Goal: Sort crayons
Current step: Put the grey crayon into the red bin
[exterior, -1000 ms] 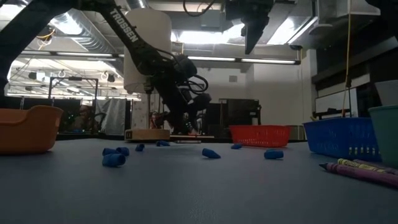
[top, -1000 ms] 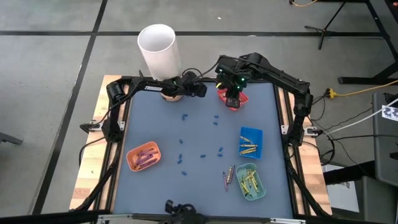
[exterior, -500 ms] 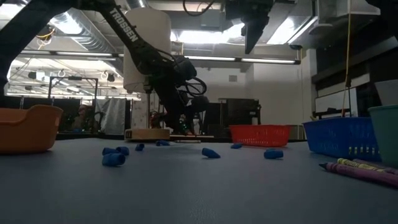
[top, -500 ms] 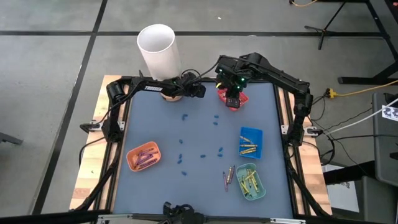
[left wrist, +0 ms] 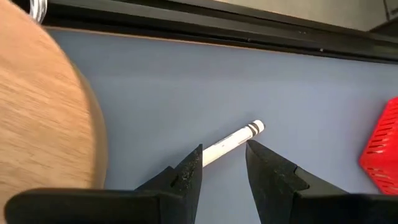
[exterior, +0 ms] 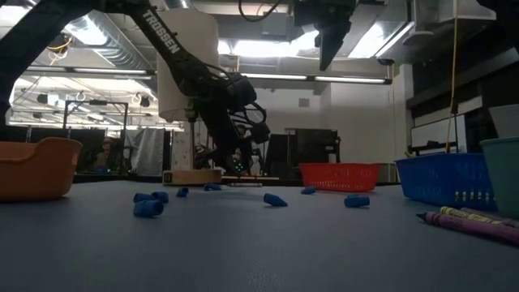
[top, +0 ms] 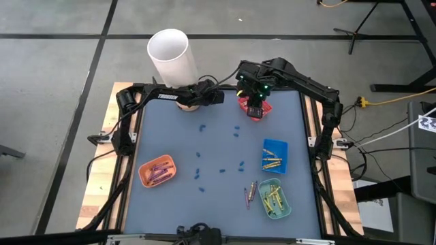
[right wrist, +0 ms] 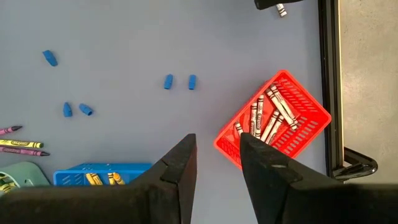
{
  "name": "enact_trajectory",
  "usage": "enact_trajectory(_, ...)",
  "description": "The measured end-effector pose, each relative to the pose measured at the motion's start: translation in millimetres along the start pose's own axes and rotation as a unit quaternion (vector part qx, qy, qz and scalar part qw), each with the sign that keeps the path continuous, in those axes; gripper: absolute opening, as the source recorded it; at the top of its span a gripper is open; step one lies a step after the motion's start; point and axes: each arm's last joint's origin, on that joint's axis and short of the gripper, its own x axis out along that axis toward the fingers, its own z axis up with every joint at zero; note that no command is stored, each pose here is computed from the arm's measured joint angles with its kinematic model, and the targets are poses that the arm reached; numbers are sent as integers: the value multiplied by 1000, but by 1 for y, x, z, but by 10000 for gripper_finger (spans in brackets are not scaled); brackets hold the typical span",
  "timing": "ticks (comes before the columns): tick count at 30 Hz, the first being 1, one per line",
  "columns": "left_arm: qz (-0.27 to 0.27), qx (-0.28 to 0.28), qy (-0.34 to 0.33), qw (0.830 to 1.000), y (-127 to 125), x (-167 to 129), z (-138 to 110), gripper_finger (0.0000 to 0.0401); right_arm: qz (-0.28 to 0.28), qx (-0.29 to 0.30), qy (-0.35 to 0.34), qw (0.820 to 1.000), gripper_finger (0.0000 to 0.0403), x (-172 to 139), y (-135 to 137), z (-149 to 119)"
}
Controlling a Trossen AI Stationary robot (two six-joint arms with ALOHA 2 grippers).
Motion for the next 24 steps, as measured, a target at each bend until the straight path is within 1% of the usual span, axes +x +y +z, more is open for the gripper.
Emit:
enact_trajectory(7, 3, -33, 15, 999, 3, 0, 2, 108, 0, 0, 0, 1000, 122, 0, 0, 0)
enact_trajectory(12, 0, -76, 36, 996, 6, 1, 4, 108, 0, 0, 0, 1000, 122, 0, 0, 0)
enact_trajectory(16, 2, -98, 50, 994, 9, 2, 6, 108, 0, 0, 0, 1000, 122, 0, 0, 0)
enact_trajectory(24, 9, -111, 45, 993, 10, 2, 6, 108, 0, 0, 0, 1000, 122, 0, 0, 0)
